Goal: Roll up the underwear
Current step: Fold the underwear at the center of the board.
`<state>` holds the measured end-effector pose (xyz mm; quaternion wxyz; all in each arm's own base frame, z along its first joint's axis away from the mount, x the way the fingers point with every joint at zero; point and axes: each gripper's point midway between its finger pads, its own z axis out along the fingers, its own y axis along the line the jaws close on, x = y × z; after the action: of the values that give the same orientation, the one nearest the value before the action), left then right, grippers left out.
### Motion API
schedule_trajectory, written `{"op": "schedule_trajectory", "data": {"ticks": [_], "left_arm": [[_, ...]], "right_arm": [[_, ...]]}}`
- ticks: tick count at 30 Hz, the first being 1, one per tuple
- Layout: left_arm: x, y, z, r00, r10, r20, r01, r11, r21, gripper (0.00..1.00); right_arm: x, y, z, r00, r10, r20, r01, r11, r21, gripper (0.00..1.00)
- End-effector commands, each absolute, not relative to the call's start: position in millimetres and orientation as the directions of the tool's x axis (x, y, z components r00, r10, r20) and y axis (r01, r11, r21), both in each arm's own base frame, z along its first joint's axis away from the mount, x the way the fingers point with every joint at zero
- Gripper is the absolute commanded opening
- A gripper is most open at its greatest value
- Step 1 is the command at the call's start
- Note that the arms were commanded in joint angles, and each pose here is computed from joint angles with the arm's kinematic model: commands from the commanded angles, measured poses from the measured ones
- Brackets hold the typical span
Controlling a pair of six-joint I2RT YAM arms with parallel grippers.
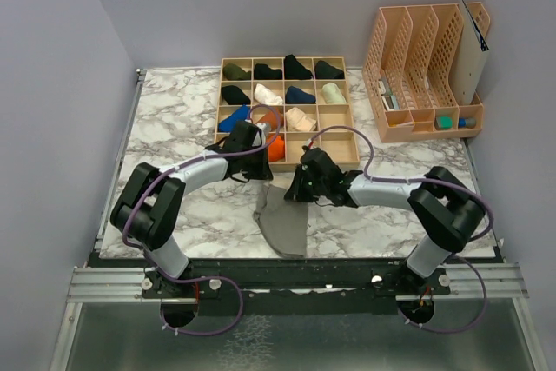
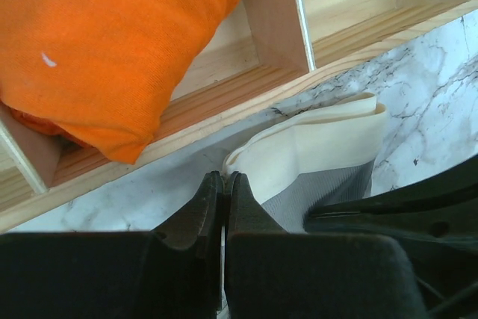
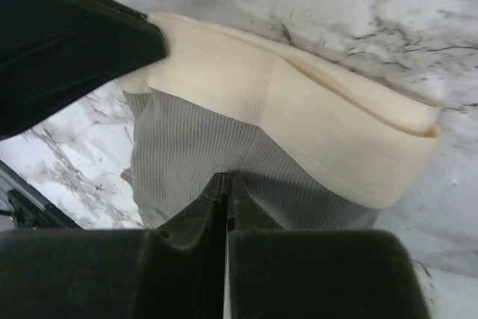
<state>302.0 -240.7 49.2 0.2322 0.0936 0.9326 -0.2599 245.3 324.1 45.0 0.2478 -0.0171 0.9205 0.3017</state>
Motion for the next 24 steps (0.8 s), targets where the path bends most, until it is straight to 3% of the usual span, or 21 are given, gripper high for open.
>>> {"op": "schedule_trajectory", "data": {"ticks": [1, 9, 14, 24], "left_arm": [[305.7, -240.1, 59.2, -0.863, 0.045, -0.504, 0.295, 0.854, -0.429, 0.0], [304.5, -247.0, 79.0, -0.856, 0.002, -0.516, 0.288, 0.831, -0.475, 0.0], [303.6, -256.2, 102.8, -0.852, -0.062, -0.519, 0.269, 0.799, -0.538, 0.0], [306.6, -254.8, 92.5, -0.869, -0.11, -0.483, 0.182, 0.836, -0.517, 0.0]], "right_arm": [[243.3, 349.4, 46.7, -0.891, 0.09, -0.445, -0.231, 0.754, 0.615, 0.04], [248.6, 320.3, -14.4, -0.918, 0.102, -0.384, -0.087, 0.891, 0.445, 0.04], [242.4, 320.3, -29.1, -0.932, 0.102, -0.347, -0.068, 0.893, 0.445, 0.04], [236.7, 349.9, 45.1, -0.902, 0.091, -0.423, -0.224, 0.737, 0.638, 0.16]]}}
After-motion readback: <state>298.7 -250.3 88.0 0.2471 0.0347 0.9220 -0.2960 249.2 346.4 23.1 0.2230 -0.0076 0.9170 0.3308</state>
